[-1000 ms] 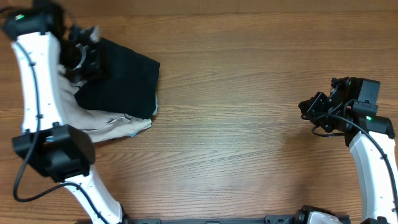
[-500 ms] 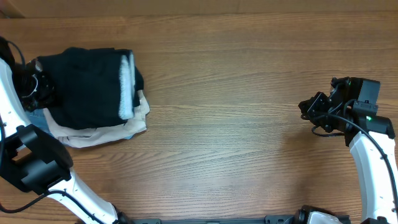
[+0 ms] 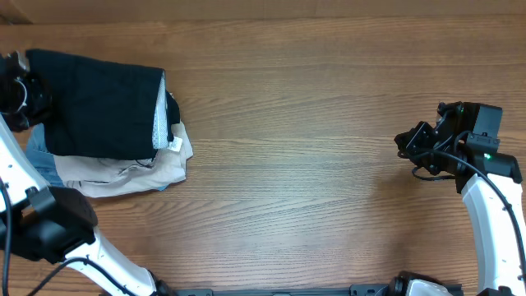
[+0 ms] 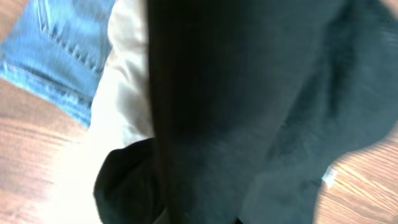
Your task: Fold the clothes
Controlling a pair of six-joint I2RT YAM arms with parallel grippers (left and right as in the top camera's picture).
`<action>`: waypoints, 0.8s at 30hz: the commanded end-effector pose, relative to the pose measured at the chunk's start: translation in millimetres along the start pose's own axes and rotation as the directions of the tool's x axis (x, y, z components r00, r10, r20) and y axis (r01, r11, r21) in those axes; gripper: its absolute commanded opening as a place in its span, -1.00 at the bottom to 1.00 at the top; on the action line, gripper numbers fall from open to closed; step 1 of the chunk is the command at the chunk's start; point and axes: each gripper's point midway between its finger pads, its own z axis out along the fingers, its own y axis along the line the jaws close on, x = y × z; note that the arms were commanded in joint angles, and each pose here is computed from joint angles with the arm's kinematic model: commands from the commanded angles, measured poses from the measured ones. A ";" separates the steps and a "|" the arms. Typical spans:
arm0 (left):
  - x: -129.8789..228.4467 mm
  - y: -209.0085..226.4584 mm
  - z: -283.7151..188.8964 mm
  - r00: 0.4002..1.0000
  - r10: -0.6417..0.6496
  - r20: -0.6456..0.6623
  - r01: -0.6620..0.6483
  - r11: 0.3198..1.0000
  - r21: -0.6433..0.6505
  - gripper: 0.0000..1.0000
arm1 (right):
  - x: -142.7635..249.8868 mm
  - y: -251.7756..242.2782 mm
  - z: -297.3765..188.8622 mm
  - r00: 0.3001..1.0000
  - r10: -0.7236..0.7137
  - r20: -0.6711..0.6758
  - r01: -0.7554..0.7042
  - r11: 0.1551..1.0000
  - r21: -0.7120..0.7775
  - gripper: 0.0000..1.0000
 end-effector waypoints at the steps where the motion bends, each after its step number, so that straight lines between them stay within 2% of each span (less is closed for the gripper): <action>1: -3.9 -29.7 -47.4 0.985 0.069 0.156 -0.086 0.991 0.099 -0.92 | -4.9 2.6 -1.2 1.000 -0.006 0.016 0.006 1.000 0.000 -0.91; 4: -2.8 -8.8 -48.2 0.987 0.057 0.152 -0.055 0.998 -0.018 -0.92 | -5.0 2.7 -1.2 1.000 0.000 0.016 0.000 1.000 0.000 -0.91; 8: -7.7 24.0 -24.9 0.994 -0.020 0.105 0.036 0.988 -0.151 -0.89 | -6.0 3.1 -1.2 1.000 0.016 0.020 -0.016 1.000 -0.002 -0.91; 11: -8.7 49.6 18.6 0.998 -0.067 0.007 0.066 0.969 -0.237 -0.67 | -5.8 3.1 -1.2 1.000 0.019 0.019 -0.019 1.000 -0.002 -0.91; 13: -7.9 59.0 48.9 0.995 -0.085 -0.058 0.068 0.965 -0.253 -0.11 | -5.8 3.1 -1.2 1.000 0.019 0.019 -0.019 1.000 -0.002 -0.91; 16: -9.9 71.2 77.8 0.987 -0.118 -0.105 0.084 0.956 -0.281 -0.03 | -5.1 3.7 -1.2 1.000 0.019 0.016 -0.019 1.000 -0.006 -0.91; 20: -20.0 68.2 51.9 0.993 -0.115 -0.028 0.103 0.957 -0.273 0.10 | -2.7 3.6 -1.2 1.000 0.023 0.005 -0.023 1.000 -0.007 -0.91; 24: -36.7 46.7 -25.6 0.979 -0.063 0.192 0.107 0.968 -0.226 0.18 | -3.1 3.8 -1.2 1.000 0.021 0.007 -0.021 1.000 -0.008 -0.90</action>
